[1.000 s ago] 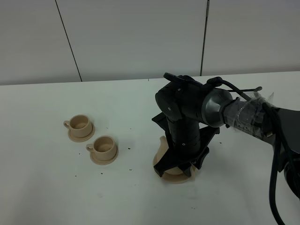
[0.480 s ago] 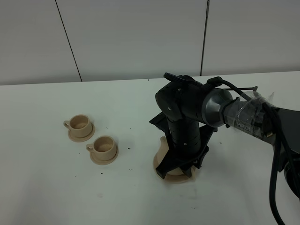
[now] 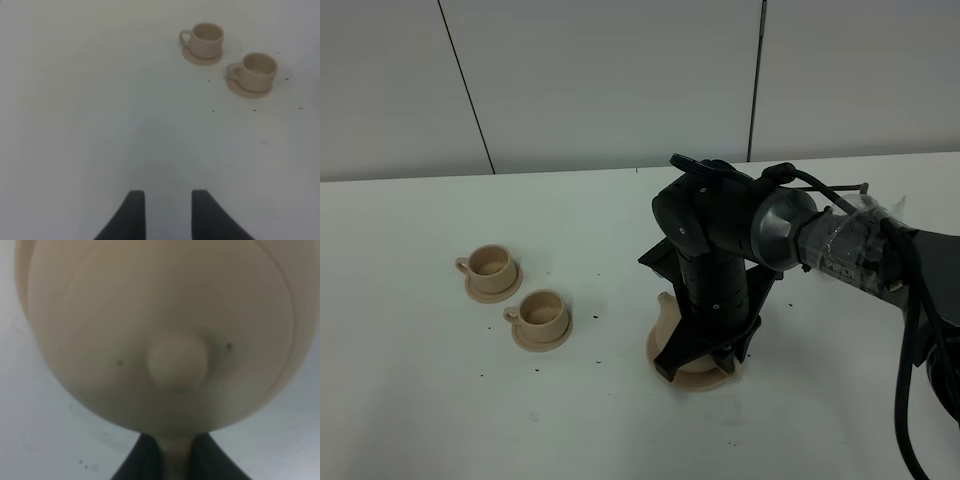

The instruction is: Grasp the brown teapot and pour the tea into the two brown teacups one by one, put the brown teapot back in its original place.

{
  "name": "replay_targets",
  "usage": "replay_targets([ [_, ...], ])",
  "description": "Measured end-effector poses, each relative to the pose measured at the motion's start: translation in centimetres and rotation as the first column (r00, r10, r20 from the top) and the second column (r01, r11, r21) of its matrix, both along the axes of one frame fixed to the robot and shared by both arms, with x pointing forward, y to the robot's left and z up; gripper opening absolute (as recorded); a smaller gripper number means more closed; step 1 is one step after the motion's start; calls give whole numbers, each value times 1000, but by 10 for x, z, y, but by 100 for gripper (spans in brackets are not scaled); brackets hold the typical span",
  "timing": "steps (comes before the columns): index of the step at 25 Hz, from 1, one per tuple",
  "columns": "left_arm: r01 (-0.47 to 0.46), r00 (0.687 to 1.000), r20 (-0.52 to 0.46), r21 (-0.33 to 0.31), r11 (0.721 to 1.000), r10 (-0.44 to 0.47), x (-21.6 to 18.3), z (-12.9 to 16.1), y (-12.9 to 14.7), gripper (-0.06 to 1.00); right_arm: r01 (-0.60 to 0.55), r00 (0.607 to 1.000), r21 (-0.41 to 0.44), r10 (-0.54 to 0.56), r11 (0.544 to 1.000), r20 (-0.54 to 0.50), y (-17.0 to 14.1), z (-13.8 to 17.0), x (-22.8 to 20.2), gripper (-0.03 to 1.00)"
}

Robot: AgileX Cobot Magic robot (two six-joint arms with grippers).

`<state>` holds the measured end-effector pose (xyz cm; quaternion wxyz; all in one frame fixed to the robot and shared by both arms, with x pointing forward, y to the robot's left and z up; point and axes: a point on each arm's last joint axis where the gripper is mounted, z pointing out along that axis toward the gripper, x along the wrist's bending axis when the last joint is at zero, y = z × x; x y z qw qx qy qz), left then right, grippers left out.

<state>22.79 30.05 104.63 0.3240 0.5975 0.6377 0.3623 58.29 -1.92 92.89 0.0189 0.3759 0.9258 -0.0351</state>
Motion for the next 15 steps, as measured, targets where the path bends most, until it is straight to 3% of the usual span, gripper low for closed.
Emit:
replay_targets([
  [15, 0, 1000, 0, 0, 1000, 0, 0, 0, 0, 30, -1, 1000, 14, 1, 1000, 0, 1, 3, -1, 9],
])
